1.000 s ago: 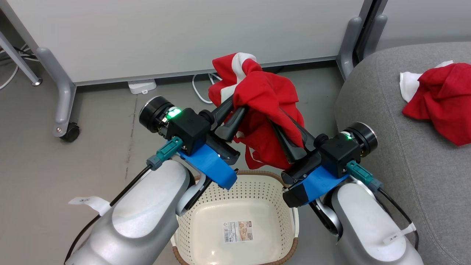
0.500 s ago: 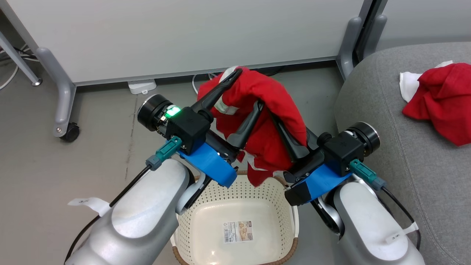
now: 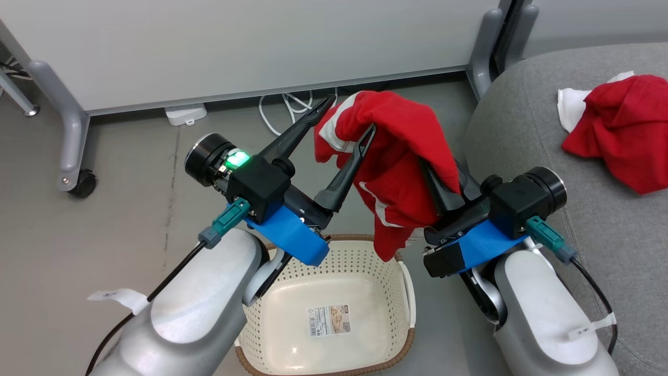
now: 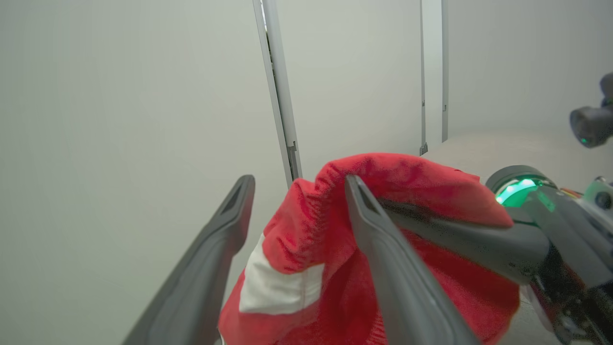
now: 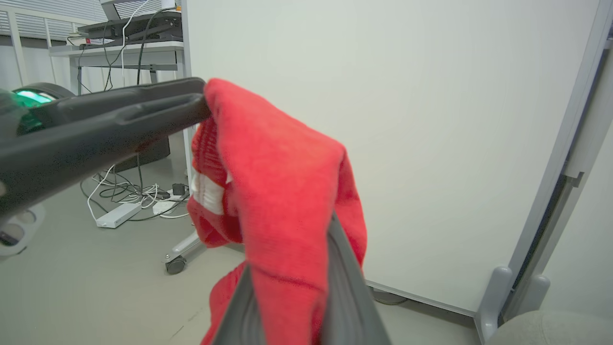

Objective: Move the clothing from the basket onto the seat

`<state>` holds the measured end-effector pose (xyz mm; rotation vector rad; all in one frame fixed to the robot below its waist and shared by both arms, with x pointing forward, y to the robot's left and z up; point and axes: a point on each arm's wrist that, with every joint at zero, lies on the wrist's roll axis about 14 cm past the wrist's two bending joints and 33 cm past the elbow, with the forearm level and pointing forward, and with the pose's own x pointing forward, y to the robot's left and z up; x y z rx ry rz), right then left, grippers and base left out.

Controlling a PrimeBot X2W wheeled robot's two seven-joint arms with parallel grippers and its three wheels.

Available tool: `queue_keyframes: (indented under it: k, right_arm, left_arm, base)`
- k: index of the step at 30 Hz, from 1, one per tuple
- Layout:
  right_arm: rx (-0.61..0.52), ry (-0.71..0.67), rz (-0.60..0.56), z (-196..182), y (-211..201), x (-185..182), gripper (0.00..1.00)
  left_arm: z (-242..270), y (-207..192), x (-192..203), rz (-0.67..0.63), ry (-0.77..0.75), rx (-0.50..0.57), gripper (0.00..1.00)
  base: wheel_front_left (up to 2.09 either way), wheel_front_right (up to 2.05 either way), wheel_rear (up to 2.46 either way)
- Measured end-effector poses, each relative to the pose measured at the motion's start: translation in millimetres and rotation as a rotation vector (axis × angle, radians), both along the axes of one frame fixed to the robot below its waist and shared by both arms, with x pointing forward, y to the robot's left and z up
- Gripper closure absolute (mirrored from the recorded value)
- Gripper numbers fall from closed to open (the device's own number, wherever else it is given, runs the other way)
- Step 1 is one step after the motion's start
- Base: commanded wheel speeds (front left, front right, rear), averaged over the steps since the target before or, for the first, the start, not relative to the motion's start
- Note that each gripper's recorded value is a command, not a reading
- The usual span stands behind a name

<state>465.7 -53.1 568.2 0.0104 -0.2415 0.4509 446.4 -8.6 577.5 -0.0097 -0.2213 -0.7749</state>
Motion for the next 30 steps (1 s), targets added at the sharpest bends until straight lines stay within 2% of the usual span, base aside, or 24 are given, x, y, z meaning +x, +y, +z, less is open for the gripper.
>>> queue_keyframes:
  k: [14, 30]
  right_arm:
    - [-0.004, 0.023, -0.248, -12, -90, -1, 1.00]
    - [-0.012, 0.070, -0.533, -26, -190, -47, 1.00]
  left_arm:
    - [-29, -39, 4, -0.112, 0.053, 0.003, 0.00]
    - [-50, -116, -16, -0.351, 0.085, 0.011, 0.00]
  base:
    - [0.00, 0.00, 0.00]
    - [0.00, 0.00, 0.00]
